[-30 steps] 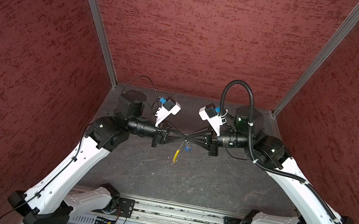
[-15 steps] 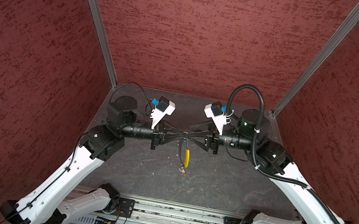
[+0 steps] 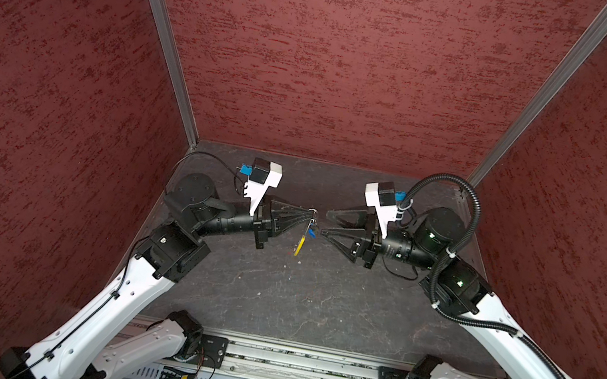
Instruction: Remove the keys from the keyring
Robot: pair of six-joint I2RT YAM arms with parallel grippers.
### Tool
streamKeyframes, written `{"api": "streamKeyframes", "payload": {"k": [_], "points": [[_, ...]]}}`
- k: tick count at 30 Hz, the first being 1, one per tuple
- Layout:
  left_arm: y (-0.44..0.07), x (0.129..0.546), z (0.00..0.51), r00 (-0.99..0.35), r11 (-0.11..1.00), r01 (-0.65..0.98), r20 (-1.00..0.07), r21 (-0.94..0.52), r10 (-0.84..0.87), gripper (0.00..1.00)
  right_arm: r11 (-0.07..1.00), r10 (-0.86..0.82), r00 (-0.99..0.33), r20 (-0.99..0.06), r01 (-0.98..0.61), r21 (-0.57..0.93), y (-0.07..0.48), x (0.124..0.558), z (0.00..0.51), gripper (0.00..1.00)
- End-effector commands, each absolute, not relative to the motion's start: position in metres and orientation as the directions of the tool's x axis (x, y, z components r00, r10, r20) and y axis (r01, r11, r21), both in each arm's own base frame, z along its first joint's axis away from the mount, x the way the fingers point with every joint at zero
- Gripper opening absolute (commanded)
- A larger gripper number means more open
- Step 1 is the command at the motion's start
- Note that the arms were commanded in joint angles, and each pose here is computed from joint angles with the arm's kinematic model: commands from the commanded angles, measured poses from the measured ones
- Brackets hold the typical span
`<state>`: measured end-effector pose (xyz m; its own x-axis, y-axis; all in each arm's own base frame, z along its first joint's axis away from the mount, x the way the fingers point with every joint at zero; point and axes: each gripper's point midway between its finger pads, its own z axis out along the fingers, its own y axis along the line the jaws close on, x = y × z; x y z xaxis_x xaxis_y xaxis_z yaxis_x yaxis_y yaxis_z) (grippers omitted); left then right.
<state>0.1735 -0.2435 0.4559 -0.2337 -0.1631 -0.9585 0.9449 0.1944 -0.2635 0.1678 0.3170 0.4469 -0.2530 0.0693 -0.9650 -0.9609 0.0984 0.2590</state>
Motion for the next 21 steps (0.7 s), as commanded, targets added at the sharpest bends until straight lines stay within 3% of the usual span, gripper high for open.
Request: {"api": "streamKeyframes", "payload": {"k": [1,14,21], "points": [[-0.241,0.164,0.478,-0.171,0.151,0.966,-0.958,-0.209,-0.232,0.0,0.033,0.109,-0.224,-0.969,-0.973,0.229,0.318,0.157,0.462,0.54],[-0.242,0.164,0.481,-0.187,0.111,0.968,-0.943,-0.224,-0.277,0.0,0.006,0.09,-0.239,-0.967,-0.971,0.241,0.329,0.16,0.457,0.45],[-0.24,0.169,0.479,-0.188,0.14,0.962,-0.938,-0.236,-0.29,0.0,0.007,0.091,-0.233,-0.968,-0.972,0.234,0.332,0.161,0.458,0.24]]}}
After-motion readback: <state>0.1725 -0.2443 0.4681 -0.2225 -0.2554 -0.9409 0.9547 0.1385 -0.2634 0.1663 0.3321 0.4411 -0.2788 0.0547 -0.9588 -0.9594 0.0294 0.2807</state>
